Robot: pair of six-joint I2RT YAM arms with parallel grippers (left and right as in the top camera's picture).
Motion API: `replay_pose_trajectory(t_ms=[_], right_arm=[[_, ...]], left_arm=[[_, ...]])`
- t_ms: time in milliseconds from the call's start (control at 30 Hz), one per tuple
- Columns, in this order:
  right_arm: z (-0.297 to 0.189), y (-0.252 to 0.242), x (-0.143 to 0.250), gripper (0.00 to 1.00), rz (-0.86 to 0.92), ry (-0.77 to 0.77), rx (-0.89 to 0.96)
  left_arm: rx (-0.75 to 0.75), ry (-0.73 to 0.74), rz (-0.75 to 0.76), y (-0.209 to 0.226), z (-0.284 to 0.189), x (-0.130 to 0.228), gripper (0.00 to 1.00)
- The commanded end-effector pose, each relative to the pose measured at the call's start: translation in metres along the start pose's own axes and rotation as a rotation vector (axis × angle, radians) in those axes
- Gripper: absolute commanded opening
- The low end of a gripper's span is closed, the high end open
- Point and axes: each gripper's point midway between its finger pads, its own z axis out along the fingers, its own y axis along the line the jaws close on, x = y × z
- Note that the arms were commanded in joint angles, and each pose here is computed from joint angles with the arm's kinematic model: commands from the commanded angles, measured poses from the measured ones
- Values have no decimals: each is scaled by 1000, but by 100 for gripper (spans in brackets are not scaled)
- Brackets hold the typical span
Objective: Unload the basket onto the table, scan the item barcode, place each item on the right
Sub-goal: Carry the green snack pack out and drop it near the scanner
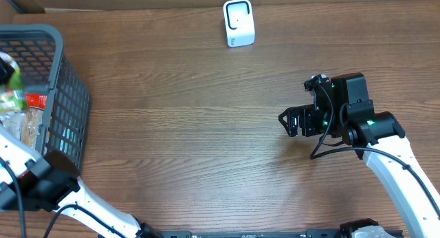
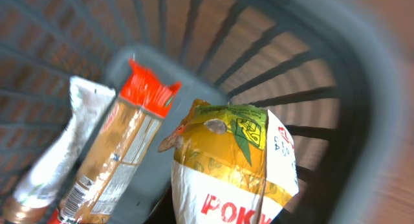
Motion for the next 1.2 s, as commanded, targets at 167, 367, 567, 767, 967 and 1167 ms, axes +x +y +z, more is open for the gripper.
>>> replay_pose_trajectory(t_ms=[167,367,567,767,967,1167], right_arm=[[-5,2,-12,100,-11,-31,-3],[-5,2,-12,100,-10,-31,-2],[-5,2,-12,100,-11,-31,-3],[-5,2,-12,100,-10,-31,-2],[-5,2,-12,100,-11,-31,-3],[-5,2,-12,100,-11,-31,-3]], left_arm=[[265,-216,206,-130,-106,6,4],[450,-104,384,-233,-98,48,4],[496,164,499,-305,-55,122,5],[480,329,537,-352,14,182,4],[439,380,434,-365,89,218,4],[436,378,347,-364,136,238,13]])
